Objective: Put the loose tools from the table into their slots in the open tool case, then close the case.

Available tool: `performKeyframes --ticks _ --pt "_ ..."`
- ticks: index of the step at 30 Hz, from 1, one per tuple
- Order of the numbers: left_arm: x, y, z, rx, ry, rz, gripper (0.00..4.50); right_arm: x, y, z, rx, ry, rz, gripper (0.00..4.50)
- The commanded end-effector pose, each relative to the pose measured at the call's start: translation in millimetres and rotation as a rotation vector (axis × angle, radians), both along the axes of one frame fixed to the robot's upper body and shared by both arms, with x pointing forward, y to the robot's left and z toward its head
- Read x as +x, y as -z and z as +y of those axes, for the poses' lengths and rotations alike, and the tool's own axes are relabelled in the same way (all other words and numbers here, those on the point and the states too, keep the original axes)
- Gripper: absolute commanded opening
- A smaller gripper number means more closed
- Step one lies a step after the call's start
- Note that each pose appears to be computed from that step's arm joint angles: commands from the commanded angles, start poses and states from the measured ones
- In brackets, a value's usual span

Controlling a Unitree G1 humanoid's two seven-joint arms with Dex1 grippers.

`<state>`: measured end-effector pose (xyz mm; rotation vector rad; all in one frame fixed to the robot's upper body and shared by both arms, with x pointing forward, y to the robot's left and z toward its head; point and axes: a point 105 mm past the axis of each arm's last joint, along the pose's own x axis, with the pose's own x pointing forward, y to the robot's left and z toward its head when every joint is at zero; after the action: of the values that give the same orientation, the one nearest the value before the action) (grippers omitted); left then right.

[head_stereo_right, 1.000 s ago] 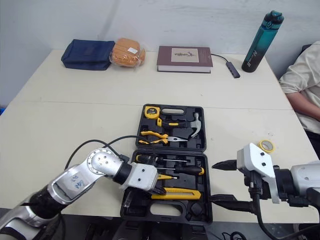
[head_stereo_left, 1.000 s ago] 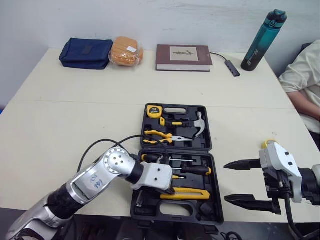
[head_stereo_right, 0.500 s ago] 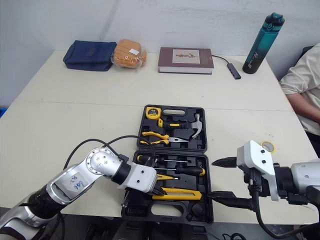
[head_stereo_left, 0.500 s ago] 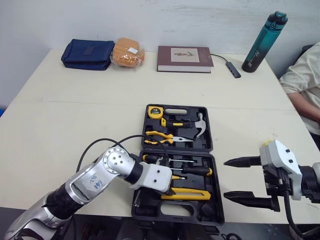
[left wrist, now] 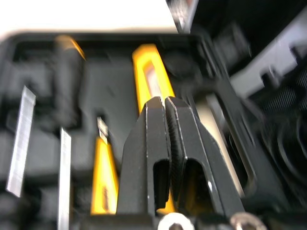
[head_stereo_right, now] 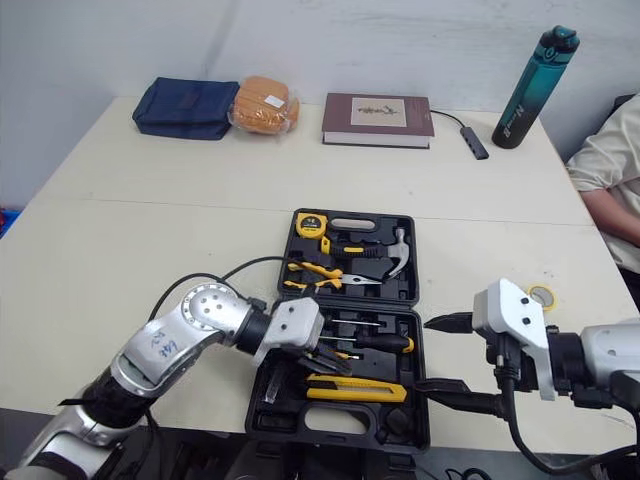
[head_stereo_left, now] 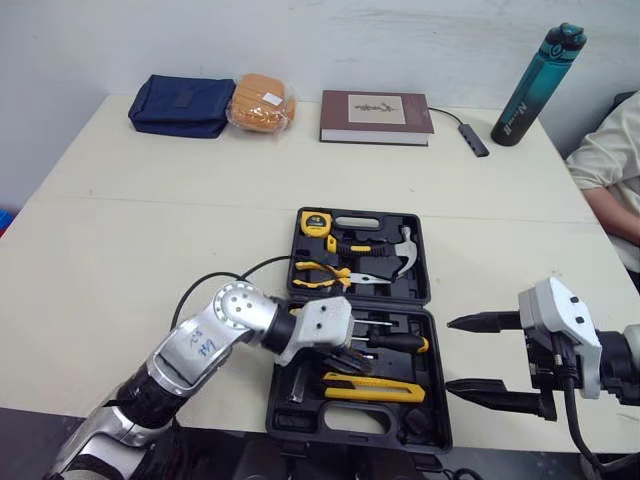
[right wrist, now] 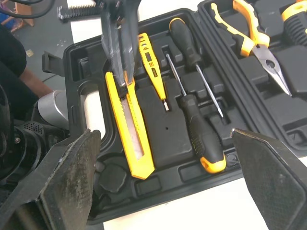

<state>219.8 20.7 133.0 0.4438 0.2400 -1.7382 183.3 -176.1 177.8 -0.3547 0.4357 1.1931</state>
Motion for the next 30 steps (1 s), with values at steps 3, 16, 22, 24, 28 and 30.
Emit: performKeyframes --ticks 3,16,22,24,28,30 --pt "-11.3 9.0 -6.8 0.032 0.045 0.001 0.05 -6.2 -4.2 5.6 0.016 -0.02 -0.019 4.5" --pt "-9.8 56.6 -1.7 0.261 0.039 -0.07 0.05 -10.3 -3.3 7.6 0.02 -0.017 -0.015 4.5" --pt "-17.5 73.7 25.6 0.399 0.08 -0.049 0.05 -10.8 -3.1 7.5 0.022 -0.012 -0.015 4.5" --pt "-17.5 80.7 36.1 0.455 0.077 -0.05 0.05 -10.5 -3.3 7.8 0.024 -0.01 -0.016 4.5" --pt "-15.3 86.7 45.5 0.497 0.052 -0.051 0.05 -10.2 -3.6 8.2 0.028 -0.007 -0.017 4.5" --pt "-18.3 87.8 49.2 0.506 0.058 -0.033 0.05 -10.1 -3.8 7.9 0.029 -0.004 -0.017 4.5"
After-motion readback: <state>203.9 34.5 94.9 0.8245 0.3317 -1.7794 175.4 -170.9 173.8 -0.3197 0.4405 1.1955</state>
